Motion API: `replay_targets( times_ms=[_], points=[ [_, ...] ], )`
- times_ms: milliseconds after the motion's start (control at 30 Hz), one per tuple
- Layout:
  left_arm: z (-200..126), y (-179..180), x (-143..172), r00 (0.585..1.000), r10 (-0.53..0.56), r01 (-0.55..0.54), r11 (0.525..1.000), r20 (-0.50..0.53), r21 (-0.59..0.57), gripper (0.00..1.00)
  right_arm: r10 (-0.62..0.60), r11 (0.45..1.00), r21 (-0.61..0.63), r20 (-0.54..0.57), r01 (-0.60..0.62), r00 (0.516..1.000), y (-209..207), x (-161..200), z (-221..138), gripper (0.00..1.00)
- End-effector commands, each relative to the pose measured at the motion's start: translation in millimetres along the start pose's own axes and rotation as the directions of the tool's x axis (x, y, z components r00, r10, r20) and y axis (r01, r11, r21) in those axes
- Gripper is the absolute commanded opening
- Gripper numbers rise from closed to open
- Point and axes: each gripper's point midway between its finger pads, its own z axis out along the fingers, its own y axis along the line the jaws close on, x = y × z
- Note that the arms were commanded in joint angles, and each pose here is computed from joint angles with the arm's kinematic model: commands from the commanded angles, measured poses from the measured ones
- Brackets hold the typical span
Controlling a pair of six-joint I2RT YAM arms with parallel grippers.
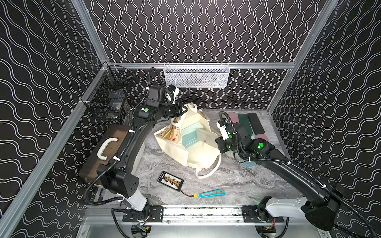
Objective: Take out the pencil case from the canvas bag
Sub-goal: Pick up the pencil case from the canvas bag, then place the pencil case at the center of the board.
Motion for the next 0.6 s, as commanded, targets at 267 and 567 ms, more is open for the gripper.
replay_targets(
  times_ms=[267,567],
  points=[
    [-5,-9,-21,0.996,0.058,-0.058,0.998,0.065,0.009,0.0,-0.109,0.976,-0.187,0.014,0.11,0.994,27,2,-15,0.24],
    [-5,7,-29,0.996,0.027,-0.019,0.996,0.087,-0.089,0.0,-0.144,0.954,-0.246,0.125,0.171,0.982,34,-8,-45,0.25]
  ],
)
